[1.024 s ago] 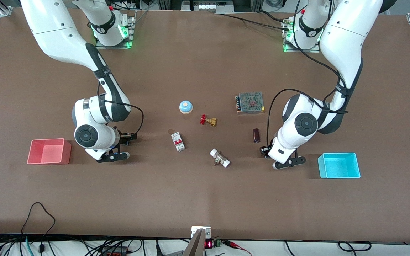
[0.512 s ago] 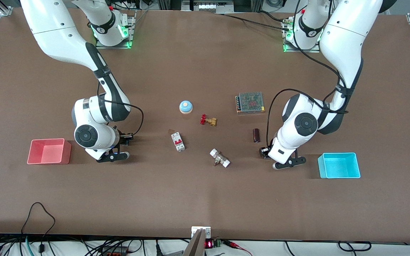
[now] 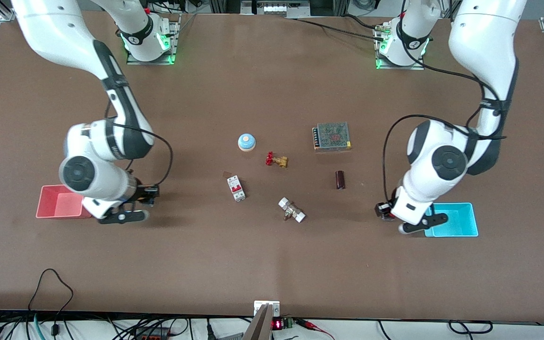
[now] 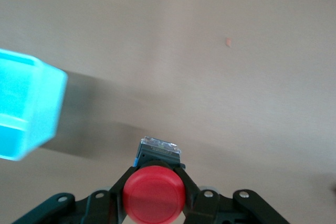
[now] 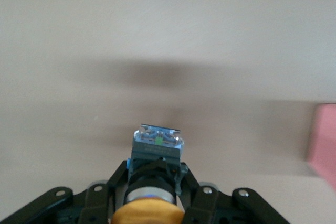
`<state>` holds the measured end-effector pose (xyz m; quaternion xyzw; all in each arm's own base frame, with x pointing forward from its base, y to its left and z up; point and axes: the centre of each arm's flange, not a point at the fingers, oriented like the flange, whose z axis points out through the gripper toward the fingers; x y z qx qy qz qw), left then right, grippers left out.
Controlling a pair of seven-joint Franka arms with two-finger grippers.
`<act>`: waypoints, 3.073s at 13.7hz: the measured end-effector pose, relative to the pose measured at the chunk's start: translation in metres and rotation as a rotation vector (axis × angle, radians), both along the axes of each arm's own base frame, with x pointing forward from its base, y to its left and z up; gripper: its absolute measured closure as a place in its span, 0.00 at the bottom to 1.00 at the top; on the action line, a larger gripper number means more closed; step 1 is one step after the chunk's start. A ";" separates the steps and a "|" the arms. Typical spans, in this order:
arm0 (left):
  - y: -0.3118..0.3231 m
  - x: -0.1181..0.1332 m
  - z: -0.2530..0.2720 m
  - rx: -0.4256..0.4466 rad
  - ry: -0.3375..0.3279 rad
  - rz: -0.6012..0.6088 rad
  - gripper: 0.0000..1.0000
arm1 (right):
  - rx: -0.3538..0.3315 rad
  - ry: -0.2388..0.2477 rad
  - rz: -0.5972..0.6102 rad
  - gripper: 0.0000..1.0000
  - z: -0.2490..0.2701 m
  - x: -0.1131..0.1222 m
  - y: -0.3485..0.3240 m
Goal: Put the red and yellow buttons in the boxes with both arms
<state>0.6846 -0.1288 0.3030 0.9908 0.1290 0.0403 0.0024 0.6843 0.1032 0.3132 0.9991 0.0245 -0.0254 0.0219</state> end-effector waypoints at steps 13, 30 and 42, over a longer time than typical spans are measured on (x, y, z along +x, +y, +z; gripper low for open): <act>0.178 0.014 -0.035 0.026 0.049 -0.160 0.65 | -0.029 0.075 0.076 0.59 -0.032 -0.003 -0.221; 0.183 0.028 -0.019 0.034 -0.051 -0.153 0.03 | -0.027 0.087 0.112 0.59 -0.089 -0.005 -0.250; 0.140 -0.042 0.223 0.075 -0.096 -0.265 0.00 | -0.037 0.045 0.113 0.13 -0.090 0.005 -0.255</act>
